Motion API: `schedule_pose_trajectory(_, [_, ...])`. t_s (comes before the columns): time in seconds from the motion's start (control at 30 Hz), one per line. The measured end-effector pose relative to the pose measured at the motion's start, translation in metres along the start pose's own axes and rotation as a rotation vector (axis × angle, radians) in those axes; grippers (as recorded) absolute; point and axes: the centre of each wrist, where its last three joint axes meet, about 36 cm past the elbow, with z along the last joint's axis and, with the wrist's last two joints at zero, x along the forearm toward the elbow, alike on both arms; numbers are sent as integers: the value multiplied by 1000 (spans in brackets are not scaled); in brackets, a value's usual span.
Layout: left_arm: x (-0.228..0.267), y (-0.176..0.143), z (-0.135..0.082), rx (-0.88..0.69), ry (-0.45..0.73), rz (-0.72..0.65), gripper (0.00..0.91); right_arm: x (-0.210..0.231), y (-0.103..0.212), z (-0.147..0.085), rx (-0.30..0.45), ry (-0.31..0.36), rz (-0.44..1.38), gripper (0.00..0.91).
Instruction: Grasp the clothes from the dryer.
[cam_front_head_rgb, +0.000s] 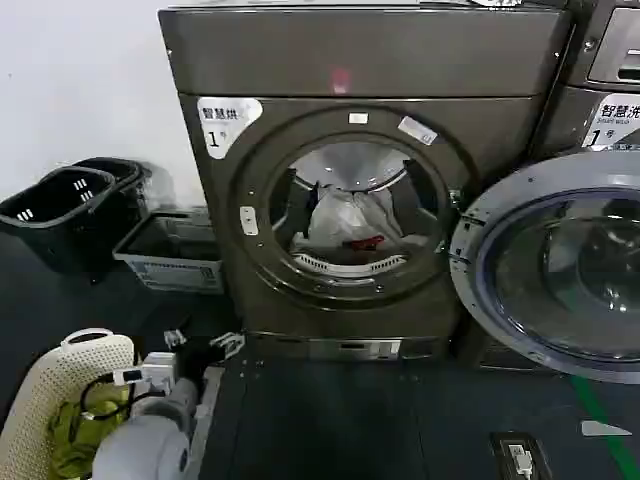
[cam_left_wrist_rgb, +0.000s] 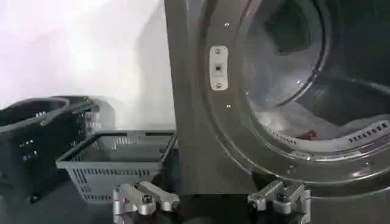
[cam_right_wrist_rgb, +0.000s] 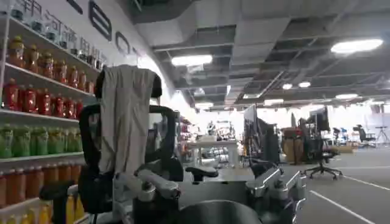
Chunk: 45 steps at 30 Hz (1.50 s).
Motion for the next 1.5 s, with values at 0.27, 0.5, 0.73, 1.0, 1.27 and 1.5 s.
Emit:
schedule_pose_trajectory(0.27, [-1, -1, 1, 2, 2, 2, 907, -1, 2, 8, -14, -31, -7, 907])
schedule_pose_trajectory(0.5, [0, -1, 2, -2, 9, 3, 907, -1, 3, 10, -26, -46, -7, 907])
schedule_pose_trajectory(0.73, [1, -1, 4, -3, 14, 4, 907, -2, 4, 11, -32, -50, -8, 907])
schedule_pose_trajectory(1.0, [1, -1, 4, -4, 13, 3, 907, -3, 4, 15, -38, -48, -3, 907])
schedule_pose_trajectory(1.27, [1, -2, 3, -7, 12, 6, 907, -3, 2, 16, -40, -47, 3, 907])
schedule_pose_trajectory(1.5, [-2, -2, 3, -5, 12, 8, 907, -3, 1, 15, -40, -48, 7, 907])
